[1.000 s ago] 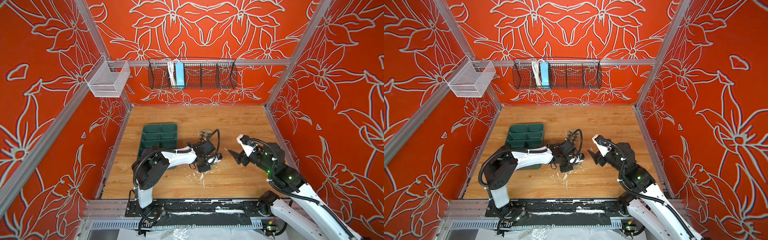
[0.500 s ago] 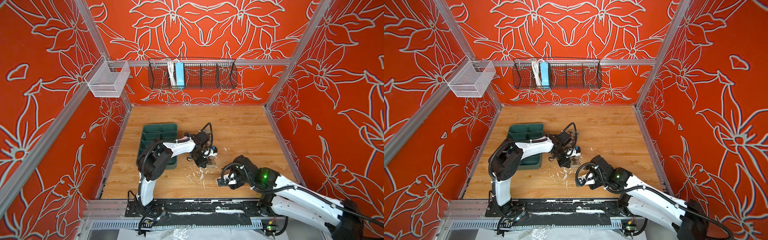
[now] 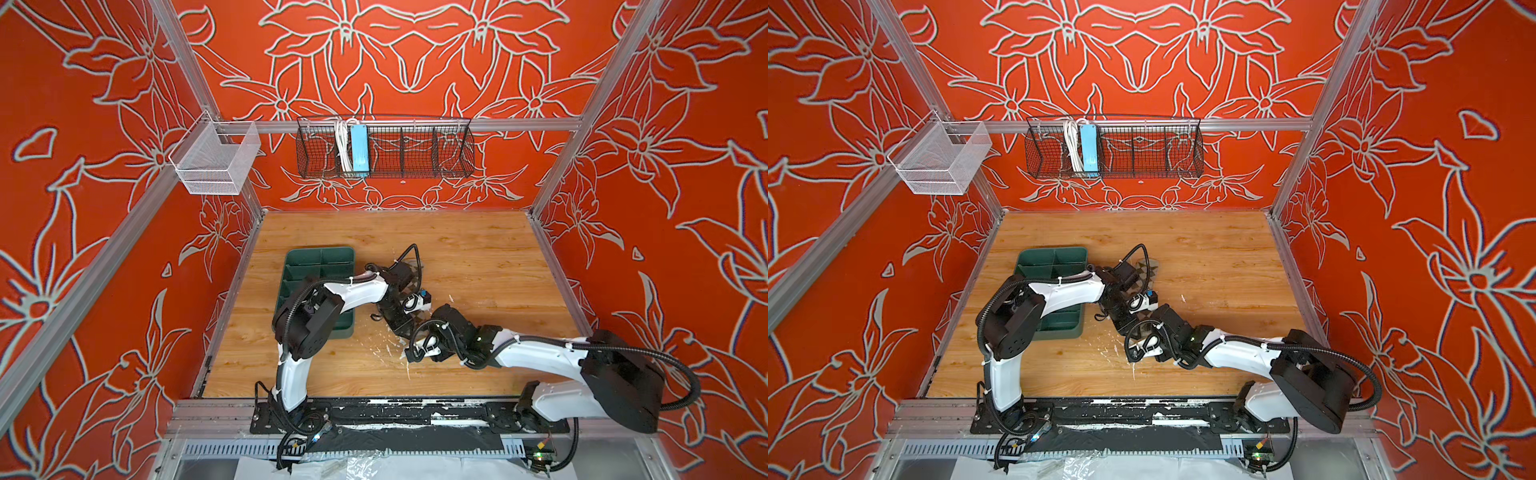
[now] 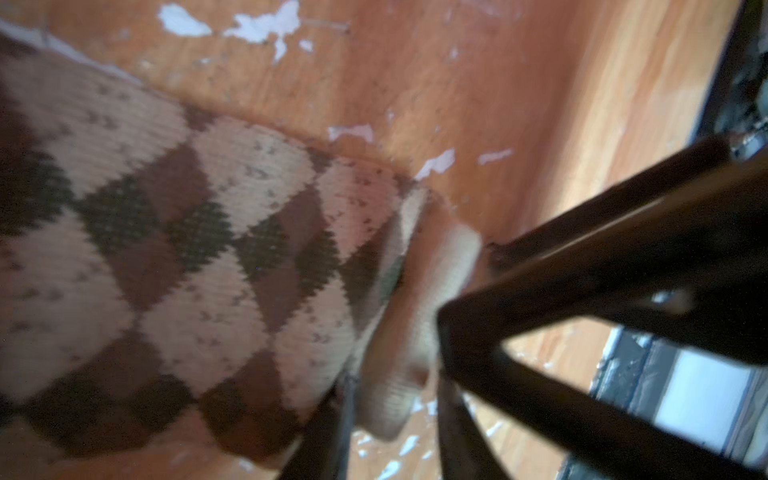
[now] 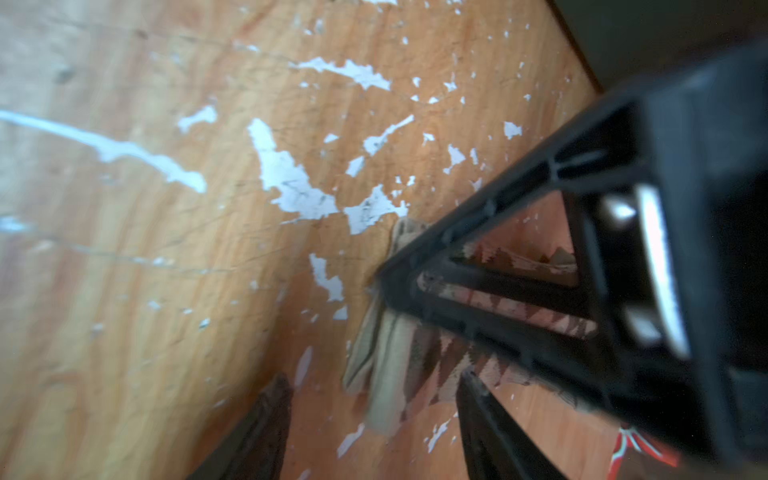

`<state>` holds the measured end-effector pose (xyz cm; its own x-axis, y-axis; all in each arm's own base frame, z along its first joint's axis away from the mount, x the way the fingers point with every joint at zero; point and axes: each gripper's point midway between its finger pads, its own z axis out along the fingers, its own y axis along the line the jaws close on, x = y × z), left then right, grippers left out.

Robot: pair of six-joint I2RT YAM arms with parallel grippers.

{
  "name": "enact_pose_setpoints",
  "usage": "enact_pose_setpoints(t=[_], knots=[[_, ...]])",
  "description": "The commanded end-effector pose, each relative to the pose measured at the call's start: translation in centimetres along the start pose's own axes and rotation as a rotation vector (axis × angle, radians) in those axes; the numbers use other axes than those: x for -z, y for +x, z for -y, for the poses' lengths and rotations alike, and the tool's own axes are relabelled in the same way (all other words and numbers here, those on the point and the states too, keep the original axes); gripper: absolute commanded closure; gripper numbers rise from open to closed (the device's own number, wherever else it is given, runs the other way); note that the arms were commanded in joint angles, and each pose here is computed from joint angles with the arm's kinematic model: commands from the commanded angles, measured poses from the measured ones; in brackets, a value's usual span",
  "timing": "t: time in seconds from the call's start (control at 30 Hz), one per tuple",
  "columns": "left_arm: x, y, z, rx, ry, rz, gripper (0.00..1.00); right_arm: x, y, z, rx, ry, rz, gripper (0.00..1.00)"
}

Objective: Roll the socks

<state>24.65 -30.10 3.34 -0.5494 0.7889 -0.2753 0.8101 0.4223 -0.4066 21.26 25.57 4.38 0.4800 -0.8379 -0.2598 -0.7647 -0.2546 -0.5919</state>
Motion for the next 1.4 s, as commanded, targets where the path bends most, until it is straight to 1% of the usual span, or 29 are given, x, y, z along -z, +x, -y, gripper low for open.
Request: enact_pose_setpoints(t=[0.0, 0.07, 0.2, 0.4, 0.5, 0.6, 0.67, 0.7, 0.77, 0.83, 0.93, 1.07, 1.2, 1.27, 1.37], knots=[[1.5, 0.0, 0.0, -0.013, -0.049, 0.022, 0.45, 0.0, -0.6, 2.3, -0.007, 0.082, 0.004, 0.35], [2.8, -0.4, 0.2, -0.033, -0.08, 0.057, 0.36, 0.0, -0.4, 2.1, -0.004, 0.078, -0.002, 0.35], [6.2, -1.3, 0.5, -0.066, -0.181, 0.15, 0.29, -0.1, -0.3, 1.8, 0.0, 0.068, -0.004, 0.38], [12.7, -2.3, 0.8, -0.058, -0.339, 0.385, 0.23, -0.6, -0.6, 1.6, -0.032, 0.044, 0.01, 0.44], [16.5, -1.9, 0.4, -0.033, -0.464, 0.53, 0.18, -1.1, -0.6, 1.2, -0.04, 0.028, 0.011, 0.47], [20.4, -1.1, 0.7, -0.014, -0.578, 0.682, 0.11, -1.5, -0.6, 0.9, -0.057, 0.012, 0.009, 0.55], [22.3, -0.4, 1.3, -0.024, -0.622, 0.76, 0.09, -1.8, -0.5, 0.8, -0.072, -0.002, 0.005, 0.64], [23.0, -0.1, 1.7, -0.029, -0.632, 0.792, 0.06, -1.8, -0.6, 0.7, -0.081, -0.011, 0.004, 0.7], [24.0, 0.5, 2.8, -0.062, -0.631, 0.825, 0.06, -2.0, -0.8, 0.6, -0.094, -0.034, 0.005, 0.81], [24.3, 1.1, 3.7, -0.089, -0.62, 0.823, 0.06, -2.0, -1.0, 0.5, -0.112, -0.059, 0.004, 0.92], [24.8, 1.8, 5.0, -0.164, -0.612, 0.817, 0.06, -1.9, -1.2, 0.4, -0.143, -0.103, 0.001, 0.99], [26.0, 2.3, 6.9, -0.298, -0.636, 0.828, 0.06, -1.3, -2.0, 0.4, -0.234, -0.206, 0.007, 1.0], [26.9, 2.8, 9.2, -0.491, -0.65, 0.835, 0.07, 0.2, -3.2, -0.2, -0.379, -0.401, 0.042, 1.0], [26.8, 3.0, 10.1, -0.576, -0.656, 0.814, 0.07, 0.9, -3.5, -0.6, -0.438, -0.501, 0.05, 1.0], [25.6, 3.3, 10.7, -0.684, -0.668, 0.731, 0.08, 1.1, -3.5, -0.1, -0.507, -0.56, 0.055, 1.0]])
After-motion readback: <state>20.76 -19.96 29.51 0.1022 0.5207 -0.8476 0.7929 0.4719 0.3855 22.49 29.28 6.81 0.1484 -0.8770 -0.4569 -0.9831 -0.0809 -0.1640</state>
